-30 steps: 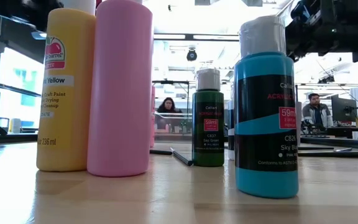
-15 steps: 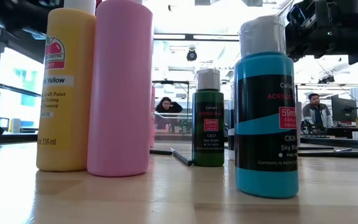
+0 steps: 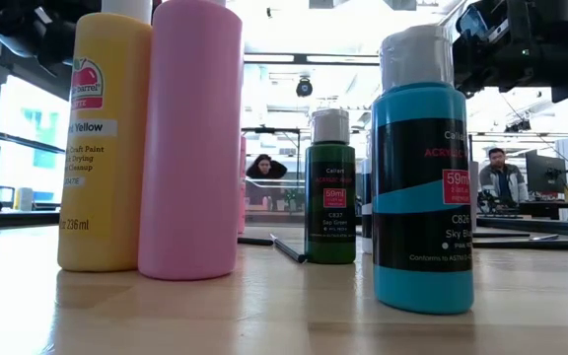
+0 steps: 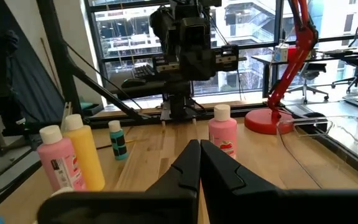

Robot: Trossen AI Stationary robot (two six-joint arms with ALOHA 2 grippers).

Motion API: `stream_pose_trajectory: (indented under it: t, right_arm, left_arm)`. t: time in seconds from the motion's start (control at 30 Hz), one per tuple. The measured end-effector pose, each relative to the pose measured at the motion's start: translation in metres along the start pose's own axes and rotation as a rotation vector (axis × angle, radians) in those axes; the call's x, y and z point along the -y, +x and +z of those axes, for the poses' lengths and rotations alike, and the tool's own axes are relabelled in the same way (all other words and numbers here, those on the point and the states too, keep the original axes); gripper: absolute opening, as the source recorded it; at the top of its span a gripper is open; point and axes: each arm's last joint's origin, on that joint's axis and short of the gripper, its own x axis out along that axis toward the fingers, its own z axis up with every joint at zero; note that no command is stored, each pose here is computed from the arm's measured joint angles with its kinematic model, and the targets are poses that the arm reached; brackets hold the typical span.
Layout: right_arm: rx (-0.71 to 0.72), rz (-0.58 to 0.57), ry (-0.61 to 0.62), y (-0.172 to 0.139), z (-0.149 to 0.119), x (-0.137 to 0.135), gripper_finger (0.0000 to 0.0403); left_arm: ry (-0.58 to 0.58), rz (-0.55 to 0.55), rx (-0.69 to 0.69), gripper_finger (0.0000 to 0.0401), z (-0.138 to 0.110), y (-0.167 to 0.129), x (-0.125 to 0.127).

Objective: Pick & Place Paint Supplies
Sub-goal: Put the large pink paint bottle into the transparent bin

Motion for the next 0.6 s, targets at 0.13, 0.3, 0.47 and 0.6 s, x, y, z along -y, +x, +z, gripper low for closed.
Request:
stream_pose_trajectory:
  t: [0.13,0.3,0.47,0.6]
  right_arm:
    - [0.005,-0.053,0.000,0.000,0.000,0.002,0.0002]
    - [0.008,-0.079,0.000,0.000,0.000,0.002,0.0002]
    - [0.007,-0.080,0.000,0.000,0.000,0.002,0.0002]
    - [0.007,-0.080,0.000,0.000,0.000,0.002,0.0002]
  left_arm:
    - [0.034,0.012,-0.019,0.0000,-0.002,0.000,0.000]
    - [0.023,0.008,-0.064,0.0000,-0.006,0.000,0.000]
    - [0.020,0.003,-0.116,0.0000,-0.011,-0.001,0.001]
    - [0.018,0.011,-0.133,0.0002,-0.013,-0.001,0.001]
